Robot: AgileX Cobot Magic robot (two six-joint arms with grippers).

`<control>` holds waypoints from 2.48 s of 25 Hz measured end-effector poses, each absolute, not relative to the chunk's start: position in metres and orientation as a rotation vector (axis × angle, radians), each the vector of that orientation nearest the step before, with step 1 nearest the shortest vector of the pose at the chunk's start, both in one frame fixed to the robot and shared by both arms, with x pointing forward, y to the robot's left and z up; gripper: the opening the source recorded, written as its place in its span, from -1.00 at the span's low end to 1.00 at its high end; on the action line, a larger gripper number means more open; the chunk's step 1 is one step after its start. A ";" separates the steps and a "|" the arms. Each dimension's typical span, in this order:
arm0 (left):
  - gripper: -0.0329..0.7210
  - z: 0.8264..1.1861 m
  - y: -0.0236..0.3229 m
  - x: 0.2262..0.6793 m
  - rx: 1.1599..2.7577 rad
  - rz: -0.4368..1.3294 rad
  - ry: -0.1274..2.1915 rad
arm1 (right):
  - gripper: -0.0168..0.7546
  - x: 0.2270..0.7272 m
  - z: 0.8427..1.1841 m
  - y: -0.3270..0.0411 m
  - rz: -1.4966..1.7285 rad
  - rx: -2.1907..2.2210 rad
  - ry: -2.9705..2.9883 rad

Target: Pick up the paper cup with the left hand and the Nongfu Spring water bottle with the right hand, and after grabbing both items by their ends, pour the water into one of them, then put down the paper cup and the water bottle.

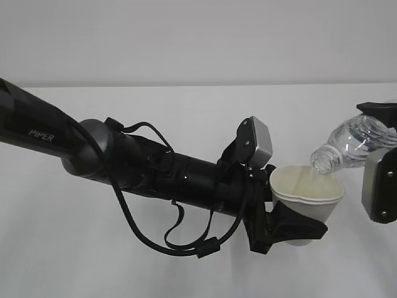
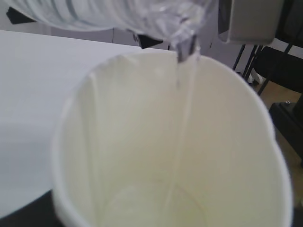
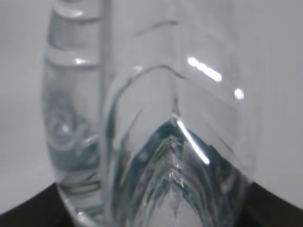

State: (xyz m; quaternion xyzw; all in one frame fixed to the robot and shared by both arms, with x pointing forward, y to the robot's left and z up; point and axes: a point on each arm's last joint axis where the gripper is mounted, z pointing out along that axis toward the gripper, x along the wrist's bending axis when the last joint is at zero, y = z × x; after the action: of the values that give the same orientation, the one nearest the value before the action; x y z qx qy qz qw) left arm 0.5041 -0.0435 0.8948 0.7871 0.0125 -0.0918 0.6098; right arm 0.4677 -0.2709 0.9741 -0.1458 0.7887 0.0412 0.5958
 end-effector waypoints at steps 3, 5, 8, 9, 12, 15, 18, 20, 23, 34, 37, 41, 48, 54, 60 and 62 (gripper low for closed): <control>0.24 0.895 -0.043 0.504 1.819 -0.211 0.030 | 0.20 0.468 0.974 -0.271 0.096 -0.339 1.832; 0.24 0.895 -0.043 0.504 1.819 -0.211 0.030 | 0.20 0.468 0.974 -0.271 0.096 -0.339 1.832; 0.24 0.895 -0.043 0.504 1.819 -0.211 0.030 | 0.20 0.468 0.974 -0.271 0.095 -0.340 1.832; 0.24 0.895 -0.043 0.504 1.819 -0.211 0.030 | 0.20 0.468 0.974 -0.271 0.095 -0.340 1.832; 0.24 0.895 -0.043 0.504 1.819 -0.211 0.030 | 0.20 0.468 0.974 -0.271 0.094 -0.341 1.831; 0.24 0.895 -0.043 0.504 1.819 -0.211 0.030 | 0.20 0.468 0.974 -0.271 0.094 -0.343 1.830; 0.24 0.895 -0.043 0.504 1.819 -0.211 0.030 | 0.20 0.468 0.974 -0.271 0.093 -0.345 1.830; 0.24 0.895 -0.043 0.504 1.819 -0.212 0.032 | 0.20 0.468 0.974 -0.271 0.093 -0.345 1.830; 0.24 0.895 -0.043 0.504 1.819 -0.215 0.035 | 0.20 0.468 0.974 -0.271 0.090 -0.349 1.829; 0.24 0.895 -0.043 0.504 1.820 -0.217 0.035 | 0.20 0.468 0.975 -0.271 0.078 -0.365 1.822; 0.24 0.895 -0.043 0.504 1.820 -0.217 0.035 | 0.20 0.468 0.975 -0.271 0.078 -0.365 1.822; 0.24 0.895 -0.043 0.504 1.821 -0.217 0.034 | 0.20 0.468 0.975 -0.271 0.078 -0.365 1.822; 0.24 0.894 -0.043 0.504 1.823 -0.218 0.030 | 0.20 0.468 0.975 -0.271 0.076 -0.368 1.821; 0.24 0.894 -0.043 0.504 1.823 -0.218 0.030 | 0.20 0.468 0.975 -0.271 0.076 -0.367 1.821; 0.24 0.894 -0.043 0.504 1.823 -0.218 0.030 | 0.20 0.468 0.975 -0.271 0.076 -0.368 1.819; 0.24 0.894 -0.043 0.504 1.823 -0.218 0.030 | 0.20 0.468 0.975 -0.271 0.076 -0.368 1.819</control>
State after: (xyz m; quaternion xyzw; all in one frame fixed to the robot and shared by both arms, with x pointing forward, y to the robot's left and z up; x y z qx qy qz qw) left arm 0.5037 -0.0433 0.8944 0.7887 0.0130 -0.0943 0.6074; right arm 0.4681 -0.2707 0.9750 -0.1588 0.7843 0.0326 0.5988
